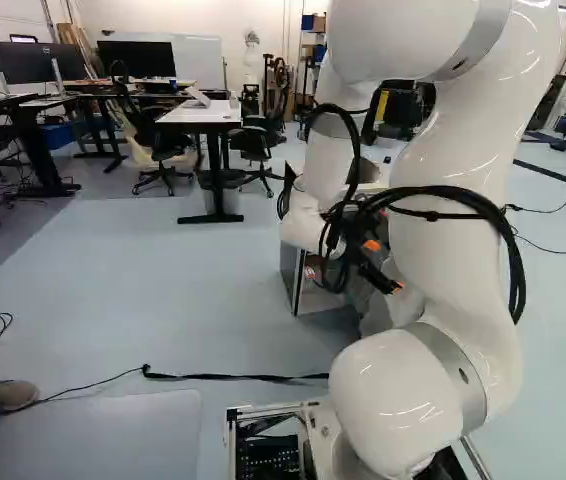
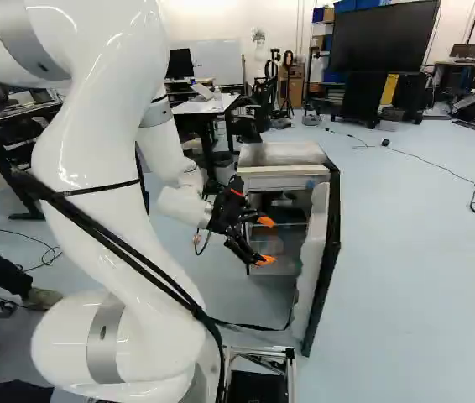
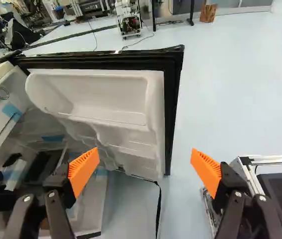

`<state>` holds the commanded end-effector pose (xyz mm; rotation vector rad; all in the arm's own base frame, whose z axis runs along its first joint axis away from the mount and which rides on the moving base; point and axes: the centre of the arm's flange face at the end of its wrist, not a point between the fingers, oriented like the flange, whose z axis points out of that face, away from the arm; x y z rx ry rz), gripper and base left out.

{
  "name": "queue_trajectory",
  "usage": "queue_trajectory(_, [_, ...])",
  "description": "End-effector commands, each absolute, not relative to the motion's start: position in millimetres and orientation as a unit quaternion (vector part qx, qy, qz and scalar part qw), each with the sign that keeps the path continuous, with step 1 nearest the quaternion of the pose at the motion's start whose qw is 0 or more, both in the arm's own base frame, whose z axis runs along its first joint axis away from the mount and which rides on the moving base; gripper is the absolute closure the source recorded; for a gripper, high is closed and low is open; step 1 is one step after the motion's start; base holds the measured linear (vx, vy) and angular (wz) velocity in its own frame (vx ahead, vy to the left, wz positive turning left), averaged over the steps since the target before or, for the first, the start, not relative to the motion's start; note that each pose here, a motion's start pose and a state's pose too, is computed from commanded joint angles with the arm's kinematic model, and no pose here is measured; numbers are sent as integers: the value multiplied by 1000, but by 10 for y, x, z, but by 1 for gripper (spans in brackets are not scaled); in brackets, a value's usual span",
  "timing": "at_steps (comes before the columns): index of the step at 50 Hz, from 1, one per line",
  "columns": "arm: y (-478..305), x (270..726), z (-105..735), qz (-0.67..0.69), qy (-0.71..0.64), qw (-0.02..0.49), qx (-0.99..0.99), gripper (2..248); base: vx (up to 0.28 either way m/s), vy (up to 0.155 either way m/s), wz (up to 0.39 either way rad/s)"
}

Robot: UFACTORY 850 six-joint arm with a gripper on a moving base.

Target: Open the fridge door

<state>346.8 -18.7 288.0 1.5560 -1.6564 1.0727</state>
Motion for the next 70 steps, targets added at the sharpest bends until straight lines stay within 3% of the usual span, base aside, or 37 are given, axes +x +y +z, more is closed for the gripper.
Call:
queue_trajectory(30, [-446, 3679, 2978, 433, -631, 345, 544, 3, 0, 0, 0])
queue_trajectory(70, [-747, 3899, 2991, 426, -659, 352, 510, 3, 0, 0, 0])
